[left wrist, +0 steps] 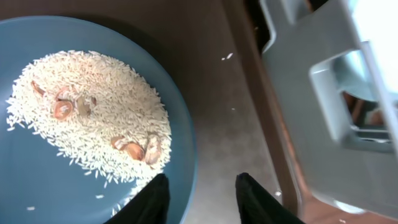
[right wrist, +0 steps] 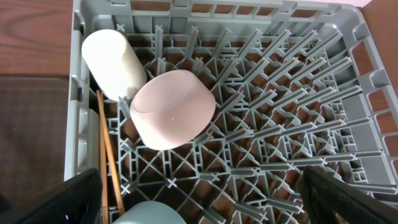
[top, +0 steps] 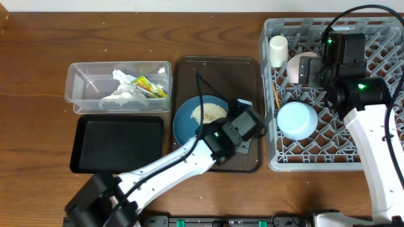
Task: Sort waste into correct bins and load items into the dishwasher rack
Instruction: 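Move the left gripper right and grasp the blue plate's rim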
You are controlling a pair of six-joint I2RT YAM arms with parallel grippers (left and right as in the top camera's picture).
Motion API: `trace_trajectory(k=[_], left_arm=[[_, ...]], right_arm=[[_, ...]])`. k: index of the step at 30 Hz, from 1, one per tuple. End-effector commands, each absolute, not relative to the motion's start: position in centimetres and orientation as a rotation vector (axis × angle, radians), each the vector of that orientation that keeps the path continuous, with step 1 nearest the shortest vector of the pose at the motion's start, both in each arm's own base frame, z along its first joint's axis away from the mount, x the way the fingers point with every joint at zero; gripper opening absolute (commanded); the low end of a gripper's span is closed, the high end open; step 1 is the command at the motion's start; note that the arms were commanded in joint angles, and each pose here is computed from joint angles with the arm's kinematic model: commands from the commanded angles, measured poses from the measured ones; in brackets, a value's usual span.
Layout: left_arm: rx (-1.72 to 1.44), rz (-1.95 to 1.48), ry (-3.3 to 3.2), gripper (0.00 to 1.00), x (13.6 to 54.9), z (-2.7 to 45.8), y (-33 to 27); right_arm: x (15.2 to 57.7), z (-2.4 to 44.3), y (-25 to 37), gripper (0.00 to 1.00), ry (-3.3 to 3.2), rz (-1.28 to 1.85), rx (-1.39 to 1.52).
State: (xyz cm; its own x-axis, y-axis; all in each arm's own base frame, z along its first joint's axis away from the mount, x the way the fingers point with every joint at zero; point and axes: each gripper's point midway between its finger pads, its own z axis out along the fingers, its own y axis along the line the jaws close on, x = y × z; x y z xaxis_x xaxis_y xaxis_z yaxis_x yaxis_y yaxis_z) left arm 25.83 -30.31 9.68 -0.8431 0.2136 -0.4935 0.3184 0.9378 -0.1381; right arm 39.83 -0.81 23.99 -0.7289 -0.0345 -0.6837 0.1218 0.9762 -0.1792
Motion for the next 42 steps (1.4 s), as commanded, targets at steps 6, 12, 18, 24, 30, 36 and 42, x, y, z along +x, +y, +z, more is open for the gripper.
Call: trace_trajectory(k=[6, 12, 18, 24, 30, 36, 42], left_arm=[[0.402, -0.188, 2.634, 0.37, 26.8, 6.1, -30.4], [0.415, -0.146, 2.667, 0.36, 26.7, 4.2, -30.2], [0.415, -0.144, 2.667, 0.34, 26.7, 4.1, -30.3], [0.422, -0.133, 2.678, 0.3, 26.3, 3.6, -30.0], [0.423, -0.131, 2.682, 0.29, 26.3, 3.6, -29.9], [0.423, -0.126, 2.703, 0.29, 25.8, 3.3, -29.8], [0.429, -0.119, 2.708, 0.29, 25.6, 3.2, -29.8]], right_arm=[[40.0, 24.1, -0.9, 0.99, 2.369, -0.274, 0.074], [40.0, 24.1, -0.9, 0.99, 2.37, -0.274, 0.073], [40.0, 24.1, -0.9, 0.99, 2.369, -0.274, 0.074], [40.0, 24.1, -0.9, 0.99, 2.369, -0.274, 0.074], [40.0, 24.1, -0.9, 0.99, 2.369, -0.274, 0.074], [40.0, 24.1, -0.9, 0.99, 2.369, -0.274, 0.074], [40.0, 24.1, -0.9, 0.99, 2.369, -0.274, 0.074]])
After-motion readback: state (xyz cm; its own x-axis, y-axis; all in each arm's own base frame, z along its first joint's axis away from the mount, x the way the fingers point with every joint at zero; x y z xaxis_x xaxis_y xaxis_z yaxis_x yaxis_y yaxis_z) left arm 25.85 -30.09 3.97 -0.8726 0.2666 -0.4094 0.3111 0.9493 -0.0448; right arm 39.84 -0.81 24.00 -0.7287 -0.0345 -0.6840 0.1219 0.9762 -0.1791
